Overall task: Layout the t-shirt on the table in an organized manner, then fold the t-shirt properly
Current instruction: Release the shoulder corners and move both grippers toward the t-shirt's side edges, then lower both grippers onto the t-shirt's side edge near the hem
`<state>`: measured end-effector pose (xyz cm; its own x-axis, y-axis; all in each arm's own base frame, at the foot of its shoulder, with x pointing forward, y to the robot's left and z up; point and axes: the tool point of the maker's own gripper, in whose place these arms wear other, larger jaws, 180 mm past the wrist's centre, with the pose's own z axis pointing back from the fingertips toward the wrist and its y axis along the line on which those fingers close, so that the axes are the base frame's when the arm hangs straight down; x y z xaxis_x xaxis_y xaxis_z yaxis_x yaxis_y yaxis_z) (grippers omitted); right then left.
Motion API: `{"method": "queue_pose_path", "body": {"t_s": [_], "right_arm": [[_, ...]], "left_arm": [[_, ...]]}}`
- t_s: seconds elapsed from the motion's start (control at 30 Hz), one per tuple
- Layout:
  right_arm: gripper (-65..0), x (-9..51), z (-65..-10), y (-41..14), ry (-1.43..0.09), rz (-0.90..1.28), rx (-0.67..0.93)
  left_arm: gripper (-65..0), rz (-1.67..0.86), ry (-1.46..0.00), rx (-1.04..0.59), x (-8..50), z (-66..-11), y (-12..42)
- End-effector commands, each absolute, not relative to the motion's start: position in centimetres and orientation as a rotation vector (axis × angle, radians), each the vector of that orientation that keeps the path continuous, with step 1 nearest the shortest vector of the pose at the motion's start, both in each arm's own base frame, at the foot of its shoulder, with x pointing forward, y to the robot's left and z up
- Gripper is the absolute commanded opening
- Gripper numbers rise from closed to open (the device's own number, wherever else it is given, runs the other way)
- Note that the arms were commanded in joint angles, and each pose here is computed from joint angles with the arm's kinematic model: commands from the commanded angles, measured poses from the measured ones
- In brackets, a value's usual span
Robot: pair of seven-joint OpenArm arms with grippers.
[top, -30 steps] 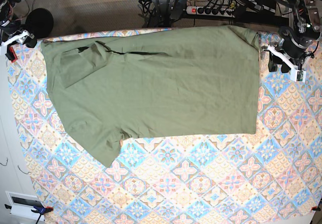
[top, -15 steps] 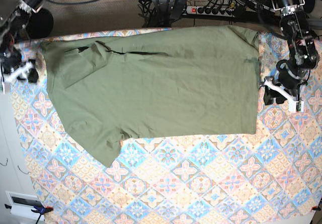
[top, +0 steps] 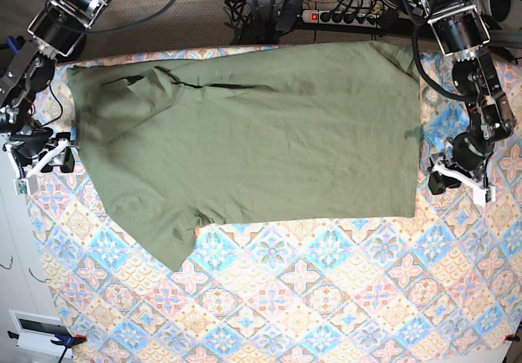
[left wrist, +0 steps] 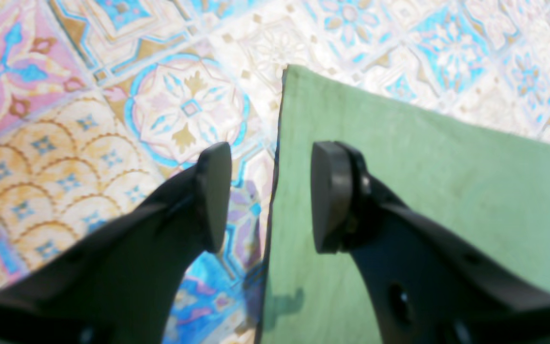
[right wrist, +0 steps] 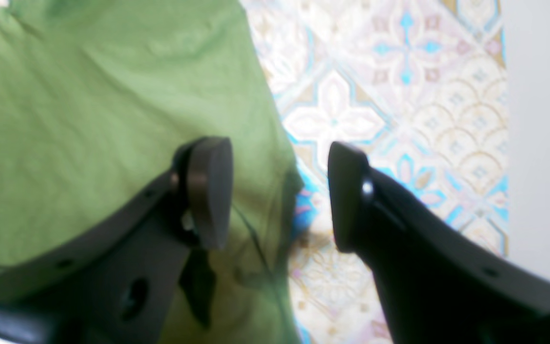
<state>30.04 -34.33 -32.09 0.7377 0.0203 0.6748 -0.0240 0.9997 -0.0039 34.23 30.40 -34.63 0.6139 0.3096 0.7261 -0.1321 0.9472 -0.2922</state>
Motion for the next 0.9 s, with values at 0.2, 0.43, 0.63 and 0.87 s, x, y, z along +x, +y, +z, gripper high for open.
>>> {"method": "queue_pose_path", "body": {"t_s": [0.2, 0.43, 0.63, 0.87], "right_arm": [[-33.9, 33.3, -30.1, -32.4, -0.827, 0.148, -0.031], [-33.9, 33.2, -30.7, -32.9, -0.791, 0.168, -0.088], [-33.9, 33.2, -30.6, -32.9, -0.793, 0.168, -0.088], [-33.9, 33.2, -30.6, -32.9, -0.793, 0.168, -0.088]], "left_arm": [[-37.8, 0.302, -0.896, -0.228, 36.4, -34.8, 30.8], [-37.8, 0.296, -0.88, -0.226, 37.7, -36.9, 28.5], [-37.8, 0.217, -0.868, -0.208, 38.5, -38.6, 26.4], [-37.8, 0.271, -0.864, -0.236, 39.1, -40.2, 26.1]]}}
